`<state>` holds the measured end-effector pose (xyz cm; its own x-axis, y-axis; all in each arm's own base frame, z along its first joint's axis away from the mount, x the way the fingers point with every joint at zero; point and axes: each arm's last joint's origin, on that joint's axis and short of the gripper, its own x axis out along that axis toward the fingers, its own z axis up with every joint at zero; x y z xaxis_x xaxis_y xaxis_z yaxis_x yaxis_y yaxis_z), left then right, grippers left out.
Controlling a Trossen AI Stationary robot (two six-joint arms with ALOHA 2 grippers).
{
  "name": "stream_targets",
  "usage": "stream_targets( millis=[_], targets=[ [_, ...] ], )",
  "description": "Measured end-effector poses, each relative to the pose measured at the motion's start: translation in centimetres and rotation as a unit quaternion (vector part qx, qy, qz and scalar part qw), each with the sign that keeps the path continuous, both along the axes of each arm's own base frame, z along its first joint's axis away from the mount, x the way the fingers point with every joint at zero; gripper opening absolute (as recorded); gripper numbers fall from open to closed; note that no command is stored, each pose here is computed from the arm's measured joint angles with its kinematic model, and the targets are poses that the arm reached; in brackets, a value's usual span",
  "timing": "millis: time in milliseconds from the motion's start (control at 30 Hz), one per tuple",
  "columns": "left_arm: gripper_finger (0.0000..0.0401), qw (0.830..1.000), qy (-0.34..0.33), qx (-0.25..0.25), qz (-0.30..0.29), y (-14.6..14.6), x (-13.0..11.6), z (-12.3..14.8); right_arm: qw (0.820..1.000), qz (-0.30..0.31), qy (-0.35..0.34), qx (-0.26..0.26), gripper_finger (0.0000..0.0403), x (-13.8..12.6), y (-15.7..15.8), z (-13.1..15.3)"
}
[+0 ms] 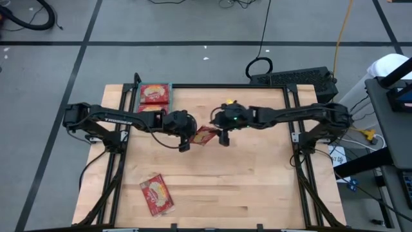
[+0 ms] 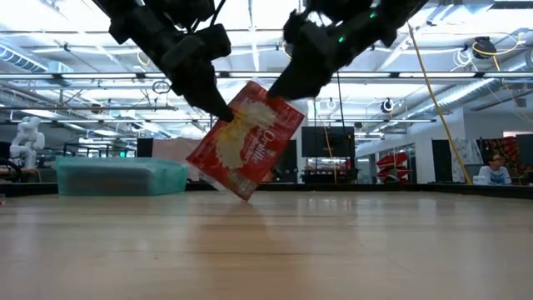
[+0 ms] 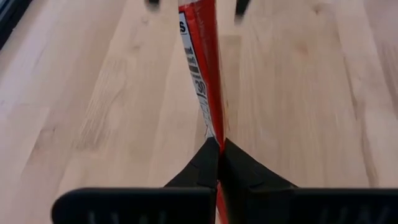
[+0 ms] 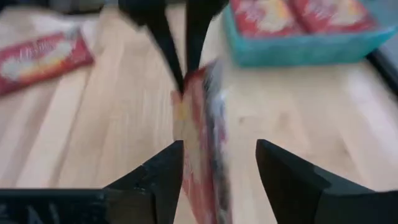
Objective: Sort popcorn bags into baskets
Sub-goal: Put the popcorn bag into the blue bin
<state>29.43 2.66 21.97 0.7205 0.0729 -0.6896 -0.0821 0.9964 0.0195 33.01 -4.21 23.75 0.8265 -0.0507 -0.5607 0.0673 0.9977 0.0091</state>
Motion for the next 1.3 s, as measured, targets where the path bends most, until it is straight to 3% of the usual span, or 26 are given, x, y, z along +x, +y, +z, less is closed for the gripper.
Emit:
stream_targets(
  millis=[167, 433, 533, 667, 833, 1000, 1300],
  targets=[
    [0.0008, 1.000, 0.001, 0.009, -0.009, 0.0, 0.0, 0.0, 1.000, 0.024, 0.015, 0.010, 0.0157, 1.3, -0.2, -1.5],
    [0.0056, 1.000, -0.012, 0.005, 0.024, 0.1, 0.1, 0.2, 0.999, 0.017, 0.031, 0.009, 0.0014, 1.4, -0.9, -2.4],
    [0.0097, 0.999, 0.002, 0.009, 0.045, 0.0, 0.0, 0.0, 0.999, 0.012, 0.034, 0.012, 0.0018, 1.2, -1.0, -2.2],
    [0.0149, 0.992, 0.045, -0.004, 0.120, -0.4, -1.0, -0.4, 0.999, 0.004, 0.041, 0.017, 0.0017, 0.3, -1.0, -2.0],
    [0.0171, 0.989, 0.045, -0.011, 0.137, -1.6, -2.3, -0.5, 1.000, -0.004, 0.014, 0.026, 0.0007, -1.6, -0.8, -3.4],
    [0.0172, 0.992, -0.051, -0.004, 0.118, -2.4, -2.5, -1.7, 0.998, 0.001, -0.056, 0.041, 0.0013, -3.3, -0.3, -5.7],
    [0.0173, 0.972, -0.203, -0.018, 0.114, -2.6, -4.1, -5.0, 0.986, 0.015, -0.163, 0.030, 0.0009, -6.0, 0.2, -8.0]
  ],
)
